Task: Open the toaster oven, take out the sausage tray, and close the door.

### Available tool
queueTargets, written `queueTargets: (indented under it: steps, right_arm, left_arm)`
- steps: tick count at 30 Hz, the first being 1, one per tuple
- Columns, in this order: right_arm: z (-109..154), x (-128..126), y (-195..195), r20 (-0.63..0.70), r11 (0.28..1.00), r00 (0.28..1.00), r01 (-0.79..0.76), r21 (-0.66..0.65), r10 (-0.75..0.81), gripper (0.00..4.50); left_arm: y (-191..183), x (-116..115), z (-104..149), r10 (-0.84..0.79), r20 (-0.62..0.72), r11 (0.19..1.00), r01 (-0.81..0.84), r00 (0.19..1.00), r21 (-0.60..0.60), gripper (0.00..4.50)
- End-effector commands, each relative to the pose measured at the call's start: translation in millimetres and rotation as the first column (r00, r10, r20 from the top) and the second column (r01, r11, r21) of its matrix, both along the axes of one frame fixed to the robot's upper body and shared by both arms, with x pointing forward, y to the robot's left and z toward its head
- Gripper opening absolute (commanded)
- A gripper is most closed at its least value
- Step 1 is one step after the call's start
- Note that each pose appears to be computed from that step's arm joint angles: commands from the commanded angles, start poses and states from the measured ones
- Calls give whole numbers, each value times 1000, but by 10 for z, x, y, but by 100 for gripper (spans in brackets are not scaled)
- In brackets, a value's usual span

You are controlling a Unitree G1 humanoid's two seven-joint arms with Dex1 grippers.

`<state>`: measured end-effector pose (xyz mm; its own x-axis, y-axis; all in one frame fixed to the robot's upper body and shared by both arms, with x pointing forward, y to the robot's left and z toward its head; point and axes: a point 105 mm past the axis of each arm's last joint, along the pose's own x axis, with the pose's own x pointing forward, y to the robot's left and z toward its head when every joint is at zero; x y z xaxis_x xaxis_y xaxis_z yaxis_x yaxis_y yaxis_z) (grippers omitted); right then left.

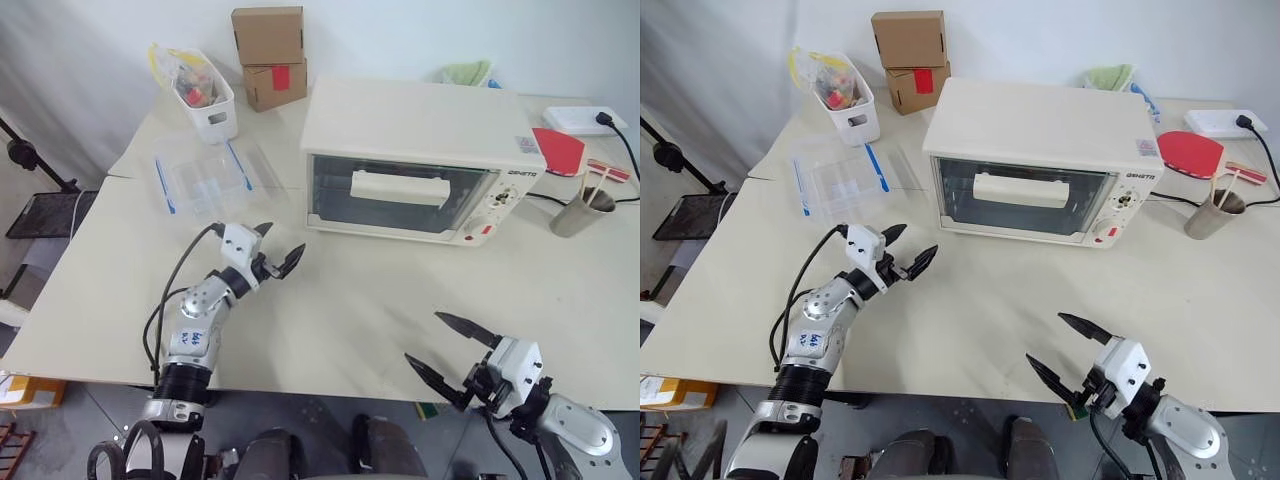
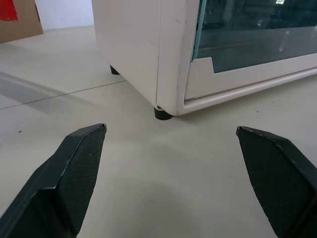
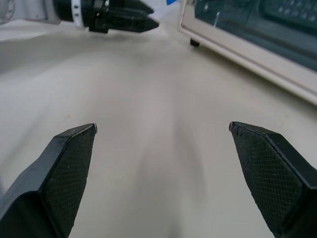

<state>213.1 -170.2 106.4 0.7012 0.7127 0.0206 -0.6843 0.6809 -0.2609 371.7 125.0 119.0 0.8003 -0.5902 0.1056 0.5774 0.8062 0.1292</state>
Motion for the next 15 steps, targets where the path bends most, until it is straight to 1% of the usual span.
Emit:
queueTargets:
  steps: [1,4,6,8,12,15]
  right_arm:
    - [194,59,-43,32,997,999,30,77,-33,450]
    - [367,92,31,-14,989,999,-27,143,29,450]
    - [584,267,13,-10,983,999,-41,179,44,450]
    - [706,414,-33,-18,981,999,-26,193,30,450]
    - [865,676,-100,-22,975,999,-20,222,26,450]
    - [945,856,-136,-21,974,1000,-17,227,23,450]
  left_arm:
    - [69,-64,154,-18,46,1000,18,999,-4,447]
    - [167,-214,320,-121,32,987,123,992,-101,447]
    - [285,-484,415,-311,-3,950,311,950,-22,447]
    - [353,-639,509,-398,-42,917,399,916,12,447]
    - [371,-806,661,-475,-68,878,478,877,37,447]
    - [371,-887,690,-498,-74,864,502,864,50,447]
